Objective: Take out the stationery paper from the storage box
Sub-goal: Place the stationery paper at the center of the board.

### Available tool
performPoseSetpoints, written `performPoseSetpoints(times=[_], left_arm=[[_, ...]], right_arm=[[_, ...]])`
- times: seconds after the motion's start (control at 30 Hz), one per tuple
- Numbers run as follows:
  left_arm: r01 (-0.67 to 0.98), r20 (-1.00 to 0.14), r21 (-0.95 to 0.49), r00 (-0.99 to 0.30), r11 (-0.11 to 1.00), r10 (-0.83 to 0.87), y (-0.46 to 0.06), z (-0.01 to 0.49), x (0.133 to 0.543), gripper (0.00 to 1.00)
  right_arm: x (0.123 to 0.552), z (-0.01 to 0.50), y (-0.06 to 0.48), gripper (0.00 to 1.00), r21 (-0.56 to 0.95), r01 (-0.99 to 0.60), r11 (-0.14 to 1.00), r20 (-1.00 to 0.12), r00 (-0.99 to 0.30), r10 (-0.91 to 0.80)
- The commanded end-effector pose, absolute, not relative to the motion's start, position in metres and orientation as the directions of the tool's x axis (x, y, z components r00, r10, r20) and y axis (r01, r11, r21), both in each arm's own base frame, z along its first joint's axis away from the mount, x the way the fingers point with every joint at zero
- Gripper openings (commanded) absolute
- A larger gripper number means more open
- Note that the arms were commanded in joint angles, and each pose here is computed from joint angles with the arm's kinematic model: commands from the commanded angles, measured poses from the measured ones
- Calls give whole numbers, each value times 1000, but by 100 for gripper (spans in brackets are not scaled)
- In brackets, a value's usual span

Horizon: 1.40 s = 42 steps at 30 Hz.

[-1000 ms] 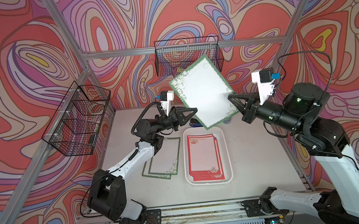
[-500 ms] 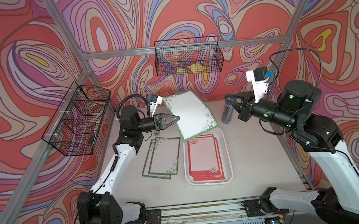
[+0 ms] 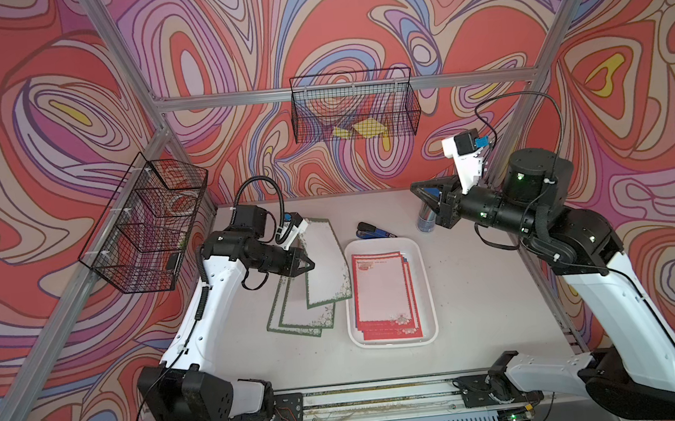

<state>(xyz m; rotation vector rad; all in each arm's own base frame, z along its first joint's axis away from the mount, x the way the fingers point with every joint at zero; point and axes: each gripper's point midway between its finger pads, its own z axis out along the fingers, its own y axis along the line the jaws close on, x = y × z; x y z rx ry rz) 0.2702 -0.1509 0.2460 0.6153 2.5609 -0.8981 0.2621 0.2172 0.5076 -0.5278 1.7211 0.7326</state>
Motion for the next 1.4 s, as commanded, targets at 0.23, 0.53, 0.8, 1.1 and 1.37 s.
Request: performPoseSetpoints(times=[0.23, 0.53, 0.8, 1.1, 1.37], left_arm=[[459, -156, -402, -887, 792, 435, -106, 167, 270, 0], [418, -93, -413, -903, 809, 419, -96, 153, 284, 0], [364, -49, -458, -921, 811, 386, -91, 133, 298, 0], [302, 0, -485, -938, 820, 346, -81, 105, 314, 1], [277, 71, -419, -939, 865, 336, -66, 76, 316, 1]], right_arm=[[262, 499, 216, 0, 195, -664, 722, -955, -296, -14], [276, 473, 214, 0, 176, -618, 767, -927, -366, -82], [280, 451, 216, 0, 174, -607, 775, -901, -416, -123], [282, 424, 213, 0, 146, -591, 793, -863, -469, -191], [281, 411, 215, 0, 167, -591, 789, -847, -495, -191]])
